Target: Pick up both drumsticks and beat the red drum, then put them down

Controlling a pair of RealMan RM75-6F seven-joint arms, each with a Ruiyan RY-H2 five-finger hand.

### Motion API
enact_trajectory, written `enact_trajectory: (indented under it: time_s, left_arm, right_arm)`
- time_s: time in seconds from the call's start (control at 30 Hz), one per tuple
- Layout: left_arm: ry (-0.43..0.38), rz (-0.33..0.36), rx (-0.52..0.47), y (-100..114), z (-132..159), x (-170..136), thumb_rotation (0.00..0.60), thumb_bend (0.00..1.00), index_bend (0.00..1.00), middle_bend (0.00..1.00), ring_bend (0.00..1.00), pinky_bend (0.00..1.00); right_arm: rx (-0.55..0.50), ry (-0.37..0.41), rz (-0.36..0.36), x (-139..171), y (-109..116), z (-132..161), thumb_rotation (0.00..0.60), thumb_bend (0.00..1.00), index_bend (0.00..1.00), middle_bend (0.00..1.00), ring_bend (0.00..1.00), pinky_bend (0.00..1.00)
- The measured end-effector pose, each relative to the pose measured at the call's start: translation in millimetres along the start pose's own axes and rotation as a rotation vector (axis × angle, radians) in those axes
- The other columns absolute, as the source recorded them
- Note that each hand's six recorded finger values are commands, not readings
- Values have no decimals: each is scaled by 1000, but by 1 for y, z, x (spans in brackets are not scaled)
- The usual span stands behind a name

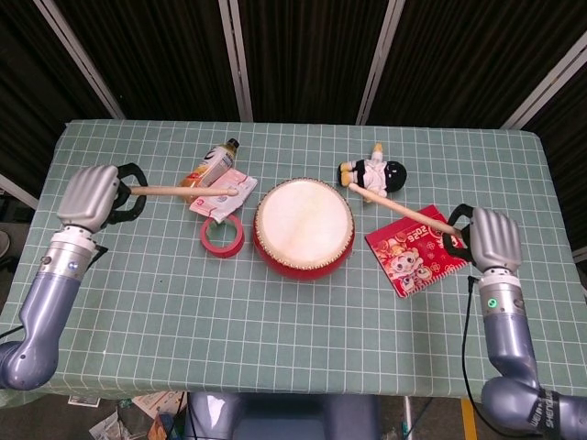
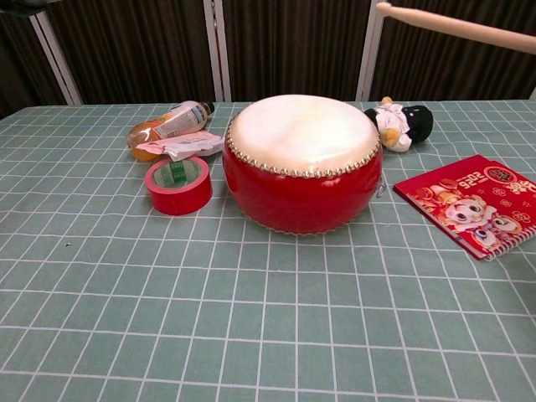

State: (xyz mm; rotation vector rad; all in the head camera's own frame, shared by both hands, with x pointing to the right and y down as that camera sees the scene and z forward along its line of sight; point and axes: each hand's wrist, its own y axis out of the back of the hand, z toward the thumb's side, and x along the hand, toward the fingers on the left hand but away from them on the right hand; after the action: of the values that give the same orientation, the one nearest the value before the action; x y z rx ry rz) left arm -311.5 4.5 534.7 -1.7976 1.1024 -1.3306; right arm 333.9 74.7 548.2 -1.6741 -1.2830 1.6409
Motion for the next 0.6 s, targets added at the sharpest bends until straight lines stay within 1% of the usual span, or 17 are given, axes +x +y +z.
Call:
enact_trajectory:
  time_s: [0.17, 0.27, 0.37, 0.47, 0.57, 0.6]
  left_arm:
    - [-47, 3, -30, -10, 38, 20, 600, 635, 768, 1000, 1000, 1000]
    - [-78, 4, -10, -17, 65, 32, 600, 636, 769, 1000, 1000, 1000]
    - [-88, -7, 9, -25, 84, 41, 600, 636, 769, 1000, 1000, 1000]
    - [-90, -25, 45, -36, 102, 50, 600, 635, 771, 1000, 1000, 1000]
    - [-89, -41, 114, -49, 117, 59, 600, 636, 771, 1000, 1000, 1000]
    - [-82, -53, 149, -57, 120, 63, 600, 636, 771, 1000, 1000, 1000]
  right_arm:
    - [-77, 13, 30, 20, 2, -21, 600, 920, 1000, 1000, 1000, 1000]
    - [-105, 17, 41, 26, 3, -31, 600, 920, 1000, 1000, 1000, 1000]
    - [-118, 23, 49, 29, 4, -38, 600, 919, 1000, 1000, 1000, 1000]
    - [-128, 23, 56, 31, 5, -42, 600, 920, 1000, 1000, 1000, 1000]
    - [-132, 18, 63, 31, 6, -46, 600, 920, 1000, 1000, 1000, 1000]
    - [-131, 16, 65, 31, 6, -47, 600, 920, 1000, 1000, 1000, 1000]
